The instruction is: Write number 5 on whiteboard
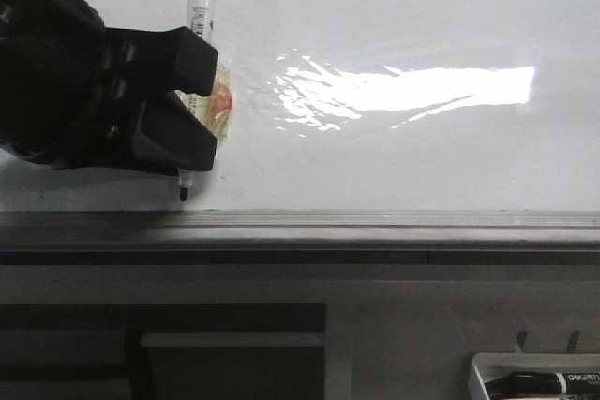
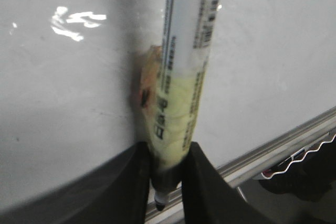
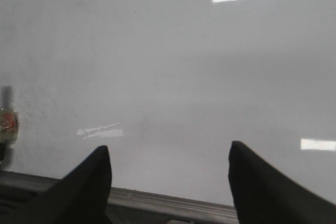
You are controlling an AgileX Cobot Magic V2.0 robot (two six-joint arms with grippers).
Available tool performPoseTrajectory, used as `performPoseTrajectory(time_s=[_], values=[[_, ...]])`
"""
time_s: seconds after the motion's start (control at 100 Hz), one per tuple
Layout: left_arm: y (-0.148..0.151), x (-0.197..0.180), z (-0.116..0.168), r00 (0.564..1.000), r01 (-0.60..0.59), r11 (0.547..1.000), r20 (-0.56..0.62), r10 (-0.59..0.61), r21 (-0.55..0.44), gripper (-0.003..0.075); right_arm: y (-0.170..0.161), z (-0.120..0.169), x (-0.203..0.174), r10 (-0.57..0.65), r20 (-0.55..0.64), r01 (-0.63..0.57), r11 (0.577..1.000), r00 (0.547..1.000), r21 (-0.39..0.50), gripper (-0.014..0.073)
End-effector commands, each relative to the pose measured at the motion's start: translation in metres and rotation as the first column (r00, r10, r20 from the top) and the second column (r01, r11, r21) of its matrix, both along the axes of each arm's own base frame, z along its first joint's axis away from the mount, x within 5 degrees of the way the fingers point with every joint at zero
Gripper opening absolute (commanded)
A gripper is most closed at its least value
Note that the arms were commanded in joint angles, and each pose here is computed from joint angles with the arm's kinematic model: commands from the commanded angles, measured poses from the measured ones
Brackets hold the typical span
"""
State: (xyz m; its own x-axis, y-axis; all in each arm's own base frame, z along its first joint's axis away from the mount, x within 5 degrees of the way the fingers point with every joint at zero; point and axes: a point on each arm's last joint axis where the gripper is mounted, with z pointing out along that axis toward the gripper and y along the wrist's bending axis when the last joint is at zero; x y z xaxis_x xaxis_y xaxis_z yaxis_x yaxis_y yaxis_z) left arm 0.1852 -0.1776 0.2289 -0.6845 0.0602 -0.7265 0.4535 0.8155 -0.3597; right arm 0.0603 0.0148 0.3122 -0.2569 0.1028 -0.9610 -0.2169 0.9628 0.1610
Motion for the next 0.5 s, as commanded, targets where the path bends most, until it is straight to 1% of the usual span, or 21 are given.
performPoseTrajectory(time_s=[0.0,0.06,0.09,0.11,0.12,0.13,0.16,0.2,0.23,0.24,0.27,0.33,0.36,0.38,0.42,0.49], values=[[0.001,0.001,0.015,0.998,0.008,1.000,0.067,-0.006,-0.021,-0.0020,0.004,0.016,0.001,0.051,0.081,-0.052,0.999,0.995,0.008,0.0429],[0.000,-0.005,0.021,0.988,0.083,0.996,0.127,-0.086,0.026,-0.0020,0.011,0.015,0.002,0.124,0.069,-0.124,0.992,0.990,-0.005,0.0429],[0.000,-0.010,0.026,0.977,0.128,0.990,0.165,-0.136,0.055,-0.0020,0.014,0.014,0.002,0.168,0.064,-0.166,0.985,0.984,-0.037,0.0429],[0.000,-0.014,0.029,0.965,0.163,0.983,0.194,-0.177,0.082,-0.0020,0.017,0.013,0.003,0.198,0.052,-0.196,0.980,0.979,-0.036,0.0429],[-0.001,-0.015,0.030,0.957,0.183,0.978,0.208,-0.200,0.098,-0.0020,0.018,0.013,0.004,0.214,0.048,-0.211,0.976,0.976,-0.058,0.0429],[-0.001,-0.017,0.031,0.950,0.198,0.974,0.222,-0.219,0.113,-0.0020,0.020,0.013,0.004,0.233,0.042,-0.231,0.972,0.972,-0.055,0.0429],[-0.002,-0.023,0.036,0.923,0.252,0.955,0.257,-0.286,0.156,-0.0020,0.024,0.012,0.005,0.284,0.031,-0.279,0.955,0.958,-0.103,0.0429],[-0.004,-0.030,0.041,0.871,0.325,0.916,0.302,-0.386,0.235,-0.0020,0.030,0.012,0.007,0.346,0.005,-0.343,0.930,0.938,-0.135,0.0429],[-0.005,-0.036,0.044,0.829,0.378,0.879,0.317,-0.461,0.291,-0.0020,0.035,0.012,0.009,0.388,-0.007,-0.384,0.908,0.921,-0.169,0.0429],[-0.006,-0.038,0.045,0.807,0.396,0.861,0.326,-0.492,0.320,-0.0020,0.036,0.012,0.010,0.397,-0.016,-0.394,0.902,0.918,-0.175,0.0429],[-0.007,-0.043,0.049,0.759,0.435,0.819,0.337,-0.557,0.374,-0.0020,0.040,0.012,0.011,0.432,-0.028,-0.429,0.882,0.901,-0.197,0.0429],[-0.010,-0.054,0.052,0.654,0.502,0.718,0.333,-0.680,0.482,-0.0020,0.047,0.014,0.016,0.479,-0.044,-0.476,0.849,0.877,-0.230,0.0429],[-0.011,-0.058,0.054,0.599,0.517,0.673,0.338,-0.726,0.529,-0.0020,0.050,0.016,0.017,0.500,-0.049,-0.496,0.834,0.864,-0.240,0.0429],[-0.011,-0.061,0.054,0.570,0.526,0.645,0.333,-0.751,0.554,-0.0020,0.053,0.017,0.018,0.515,-0.052,-0.511,0.823,0.856,-0.248,0.0429],[-0.012,-0.065,0.056,0.507,0.529,0.598,0.340,-0.792,0.602,-0.0020,0.057,0.019,0.019,0.543,-0.056,-0.537,0.801,0.838,-0.264,0.0429],[-0.016,-0.070,0.057,0.440,0.527,0.550,0.345,-0.829,0.648,-0.0020,0.065,0.024,0.022,0.586,-0.056,-0.575,0.766,0.808,-0.287,0.0429]])
